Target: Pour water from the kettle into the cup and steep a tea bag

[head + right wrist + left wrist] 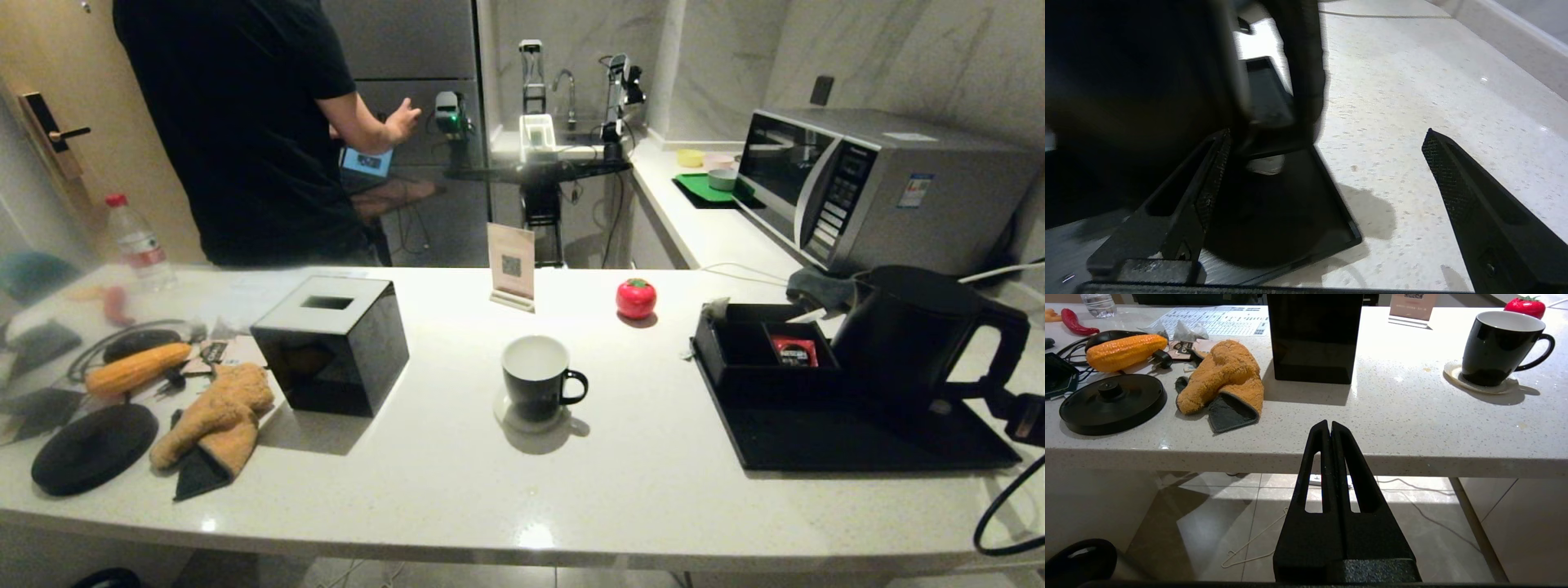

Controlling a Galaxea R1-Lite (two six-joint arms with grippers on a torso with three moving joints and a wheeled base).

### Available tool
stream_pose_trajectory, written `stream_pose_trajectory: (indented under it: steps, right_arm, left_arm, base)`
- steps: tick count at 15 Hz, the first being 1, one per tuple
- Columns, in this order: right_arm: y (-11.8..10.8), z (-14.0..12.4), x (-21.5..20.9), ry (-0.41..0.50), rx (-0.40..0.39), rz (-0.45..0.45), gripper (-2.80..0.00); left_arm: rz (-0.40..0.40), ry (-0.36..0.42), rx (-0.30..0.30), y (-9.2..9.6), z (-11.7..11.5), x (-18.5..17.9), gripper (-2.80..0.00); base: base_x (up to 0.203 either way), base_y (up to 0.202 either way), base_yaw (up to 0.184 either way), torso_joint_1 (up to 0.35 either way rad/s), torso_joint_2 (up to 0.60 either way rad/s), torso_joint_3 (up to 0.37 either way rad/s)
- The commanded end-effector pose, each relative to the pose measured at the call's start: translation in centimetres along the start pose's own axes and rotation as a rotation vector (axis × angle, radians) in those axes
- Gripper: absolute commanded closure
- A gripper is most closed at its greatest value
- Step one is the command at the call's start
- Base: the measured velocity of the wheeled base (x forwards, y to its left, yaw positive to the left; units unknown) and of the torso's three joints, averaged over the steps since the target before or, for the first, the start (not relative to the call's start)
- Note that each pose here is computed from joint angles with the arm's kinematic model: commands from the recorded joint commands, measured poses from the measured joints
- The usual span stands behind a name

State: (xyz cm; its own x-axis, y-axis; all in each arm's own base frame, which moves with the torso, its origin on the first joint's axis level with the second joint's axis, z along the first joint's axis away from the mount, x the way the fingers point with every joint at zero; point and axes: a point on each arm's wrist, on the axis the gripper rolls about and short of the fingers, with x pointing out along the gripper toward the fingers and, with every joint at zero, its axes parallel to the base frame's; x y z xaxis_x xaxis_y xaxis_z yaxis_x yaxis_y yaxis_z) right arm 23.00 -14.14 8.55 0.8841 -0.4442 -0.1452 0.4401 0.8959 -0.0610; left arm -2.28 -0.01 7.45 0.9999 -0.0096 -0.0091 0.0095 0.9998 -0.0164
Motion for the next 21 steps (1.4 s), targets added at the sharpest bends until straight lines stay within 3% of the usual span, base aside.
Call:
stream_pose_trajectory:
  steps: [1, 21]
  right_arm:
    - [-0.1, -0.2, 1.0, -0.007, -0.003, -0.008, -2.80]
    - [-0.7, 0.4, 5.5, -0.117, -0.005, -0.012, -2.80]
  left_arm:
    - [0.000, 0.000, -0.001, 0.0, 0.0, 0.0, 0.00]
    - [0.000, 0.000, -0.001, 0.0, 0.0, 0.0, 0.00]
  base:
    - [0.000, 0.000, 0.000, 0.000, 0.00, 0.000]
    - [0.000, 0.000, 0.000, 0.000, 0.00, 0.000]
